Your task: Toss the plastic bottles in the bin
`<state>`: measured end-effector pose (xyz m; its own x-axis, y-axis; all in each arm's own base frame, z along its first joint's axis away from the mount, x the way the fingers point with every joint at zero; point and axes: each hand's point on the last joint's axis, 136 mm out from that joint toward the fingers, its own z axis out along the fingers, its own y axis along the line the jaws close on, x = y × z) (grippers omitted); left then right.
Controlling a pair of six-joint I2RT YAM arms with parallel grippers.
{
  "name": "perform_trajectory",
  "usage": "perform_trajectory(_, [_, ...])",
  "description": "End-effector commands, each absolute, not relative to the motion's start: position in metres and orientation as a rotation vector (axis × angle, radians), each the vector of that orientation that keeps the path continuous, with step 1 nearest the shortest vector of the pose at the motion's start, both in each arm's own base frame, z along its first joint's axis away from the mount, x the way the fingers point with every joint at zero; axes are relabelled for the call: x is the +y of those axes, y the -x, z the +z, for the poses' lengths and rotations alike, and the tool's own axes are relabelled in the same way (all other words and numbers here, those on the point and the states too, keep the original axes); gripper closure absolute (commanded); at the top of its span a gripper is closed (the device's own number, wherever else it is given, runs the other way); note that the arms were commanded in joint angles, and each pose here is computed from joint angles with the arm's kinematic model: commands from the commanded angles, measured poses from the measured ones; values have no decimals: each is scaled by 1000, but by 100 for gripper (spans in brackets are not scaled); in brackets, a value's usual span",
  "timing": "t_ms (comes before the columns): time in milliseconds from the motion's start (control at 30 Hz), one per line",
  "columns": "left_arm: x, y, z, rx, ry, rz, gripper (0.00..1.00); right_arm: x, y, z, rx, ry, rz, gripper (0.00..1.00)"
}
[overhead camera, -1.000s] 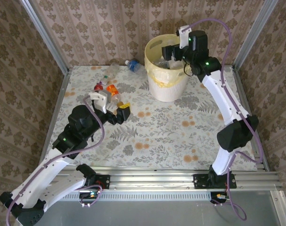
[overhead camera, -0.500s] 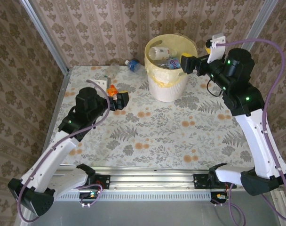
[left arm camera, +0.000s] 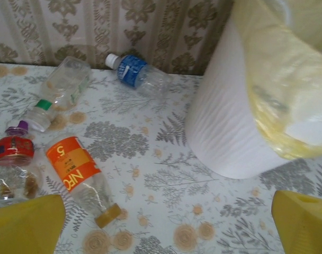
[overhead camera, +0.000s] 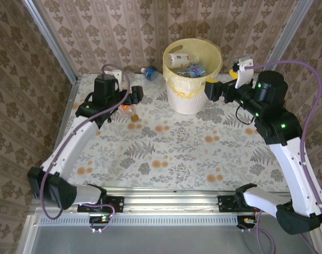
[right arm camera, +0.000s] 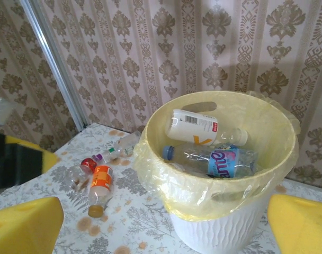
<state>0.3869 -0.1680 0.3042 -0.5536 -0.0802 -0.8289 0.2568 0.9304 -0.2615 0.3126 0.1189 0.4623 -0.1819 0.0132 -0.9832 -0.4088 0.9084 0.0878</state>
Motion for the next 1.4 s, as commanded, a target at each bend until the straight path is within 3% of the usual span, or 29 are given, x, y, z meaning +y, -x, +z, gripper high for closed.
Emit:
perform_trajectory(0, [-169, -403, 301, 2137, -122, -460, 0, 122, -306, 449, 1761, 306, 427, 0])
perform_trajectory(233, [-187, -455, 285, 2142, -61, -577, 0, 121, -300, 432, 1820, 305, 433, 0])
perform_trajectory(700, [-215, -560, 191, 2303, 255, -679, 2, 120, -297, 409, 1869, 326, 415, 0])
perform_trajectory(1233, [-229, -622, 125, 2401, 354, -478, 4, 129, -300, 382, 1896, 359, 460, 0])
perform_trajectory(1367, [-242, -637, 115, 2362, 358, -520, 0, 132, -301, 380, 1888, 355, 485, 0])
